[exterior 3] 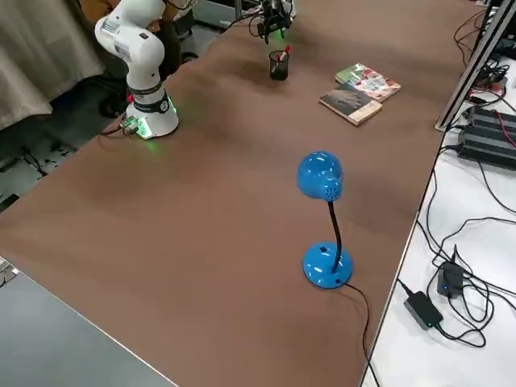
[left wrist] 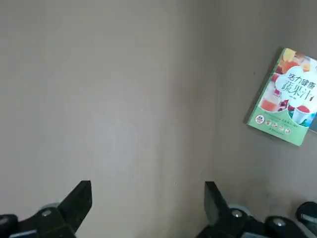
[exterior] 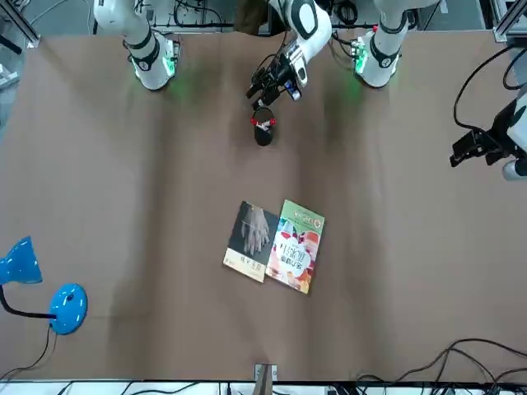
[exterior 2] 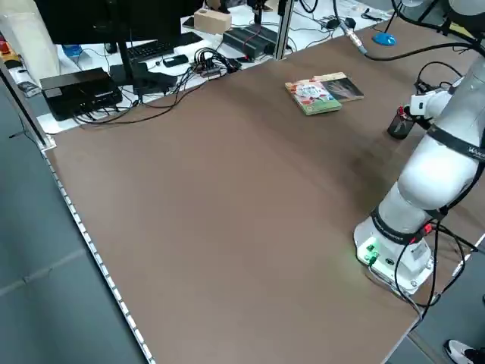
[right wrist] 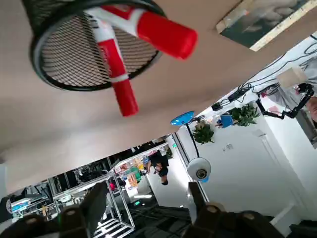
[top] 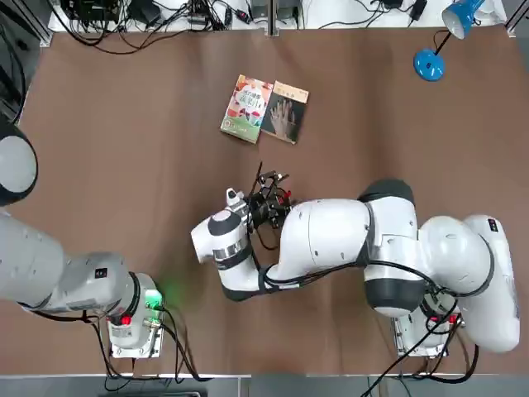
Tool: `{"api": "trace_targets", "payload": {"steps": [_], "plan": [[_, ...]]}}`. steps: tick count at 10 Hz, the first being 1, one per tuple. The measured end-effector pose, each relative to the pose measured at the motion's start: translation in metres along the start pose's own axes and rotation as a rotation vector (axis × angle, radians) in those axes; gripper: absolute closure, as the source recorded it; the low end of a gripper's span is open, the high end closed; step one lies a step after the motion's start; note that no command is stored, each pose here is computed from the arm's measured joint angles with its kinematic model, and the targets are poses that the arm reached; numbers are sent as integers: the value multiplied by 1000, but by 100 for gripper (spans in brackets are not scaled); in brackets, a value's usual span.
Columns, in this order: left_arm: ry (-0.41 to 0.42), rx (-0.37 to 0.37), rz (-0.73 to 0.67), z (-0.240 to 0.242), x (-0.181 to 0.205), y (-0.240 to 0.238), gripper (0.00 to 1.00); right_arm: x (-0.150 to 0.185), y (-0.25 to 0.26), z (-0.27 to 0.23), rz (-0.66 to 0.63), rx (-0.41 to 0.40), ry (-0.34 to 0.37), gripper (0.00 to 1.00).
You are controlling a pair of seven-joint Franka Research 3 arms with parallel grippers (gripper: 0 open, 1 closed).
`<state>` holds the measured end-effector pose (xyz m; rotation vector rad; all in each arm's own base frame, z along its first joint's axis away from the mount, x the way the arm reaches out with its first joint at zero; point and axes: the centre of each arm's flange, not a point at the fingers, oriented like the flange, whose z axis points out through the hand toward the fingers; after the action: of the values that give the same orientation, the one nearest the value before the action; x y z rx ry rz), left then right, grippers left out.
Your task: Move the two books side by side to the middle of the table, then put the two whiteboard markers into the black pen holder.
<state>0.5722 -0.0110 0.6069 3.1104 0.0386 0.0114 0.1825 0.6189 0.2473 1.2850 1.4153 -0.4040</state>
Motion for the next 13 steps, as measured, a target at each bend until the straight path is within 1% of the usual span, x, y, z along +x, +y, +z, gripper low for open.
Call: {"api": "trace_targets", "payload": {"steps": [2,3,5,7,9,10,12,13], "plan": [[10,-2,12,-3,6,6,0,-25,38,-3,66,53,18,8],[7,-3,12,0,8,5,0,-47,73,3,118,104,32,1],[-3,-4,11,4,11,5,0,-95,155,40,237,221,70,0],[-11,-3,11,5,11,5,0,-143,230,115,344,351,69,0],[-12,-3,15,6,12,5,0,-173,292,216,454,465,70,0],[-11,-3,17,5,12,4,0,-188,314,266,507,516,71,0],[-5,-3,17,2,12,4,0,-213,342,359,604,600,61,0],[0,-3,17,0,12,4,0,-227,351,415,660,666,74,0]]}}
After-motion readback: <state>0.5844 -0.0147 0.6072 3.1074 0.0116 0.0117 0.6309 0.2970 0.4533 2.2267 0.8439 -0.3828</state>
